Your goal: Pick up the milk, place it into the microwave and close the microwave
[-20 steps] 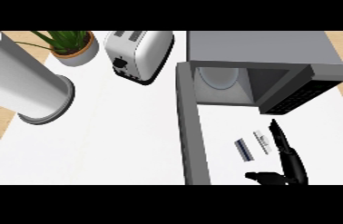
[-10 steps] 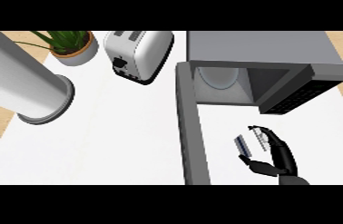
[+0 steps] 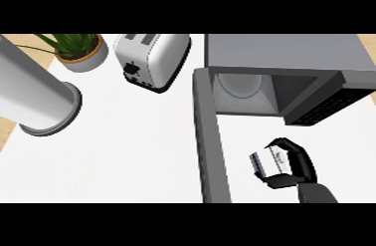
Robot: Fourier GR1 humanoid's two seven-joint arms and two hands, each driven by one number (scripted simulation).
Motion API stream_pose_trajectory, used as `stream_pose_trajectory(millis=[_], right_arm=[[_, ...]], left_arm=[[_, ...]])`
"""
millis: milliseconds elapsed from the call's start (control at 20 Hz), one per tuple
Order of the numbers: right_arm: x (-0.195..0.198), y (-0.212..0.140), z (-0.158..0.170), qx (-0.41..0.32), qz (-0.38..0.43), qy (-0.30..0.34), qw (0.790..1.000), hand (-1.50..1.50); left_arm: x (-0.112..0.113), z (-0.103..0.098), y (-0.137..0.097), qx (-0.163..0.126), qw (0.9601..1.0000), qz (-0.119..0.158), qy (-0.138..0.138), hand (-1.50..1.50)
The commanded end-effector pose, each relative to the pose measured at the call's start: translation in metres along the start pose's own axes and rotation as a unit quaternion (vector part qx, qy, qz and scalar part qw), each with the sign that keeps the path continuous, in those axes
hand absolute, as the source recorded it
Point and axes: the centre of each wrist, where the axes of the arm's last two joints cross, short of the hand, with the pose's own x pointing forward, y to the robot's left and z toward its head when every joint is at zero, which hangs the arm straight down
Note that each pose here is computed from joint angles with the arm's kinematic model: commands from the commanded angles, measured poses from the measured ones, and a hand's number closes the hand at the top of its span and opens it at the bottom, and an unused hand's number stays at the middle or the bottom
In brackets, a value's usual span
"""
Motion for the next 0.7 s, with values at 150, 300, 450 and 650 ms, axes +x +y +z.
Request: stream_pose_trajectory(millis=[150, 300, 450, 650], right_arm=[[0.012, 0.023, -0.041, -0.004, -0.028, -0.061, 0.998, 1.50], [0.013, 0.031, -0.047, -0.011, -0.036, -0.061, 0.997, 1.50], [0.016, 0.037, -0.053, 0.013, -0.030, -0.065, 0.997, 1.50], [0.031, 0.024, -0.079, 0.013, 0.002, -0.074, 0.997, 1.50]], left_arm=[[0.028, -0.006, -0.016, -0.026, 0.9977, 0.038, -0.050, -1.50], [0.029, 0.000, -0.017, -0.027, 0.9982, 0.032, -0.044, -1.50], [0.027, -0.002, -0.019, -0.013, 0.9976, 0.042, -0.054, -1.50], [0.030, 0.003, -0.015, -0.020, 0.9979, 0.037, -0.048, -1.50]])
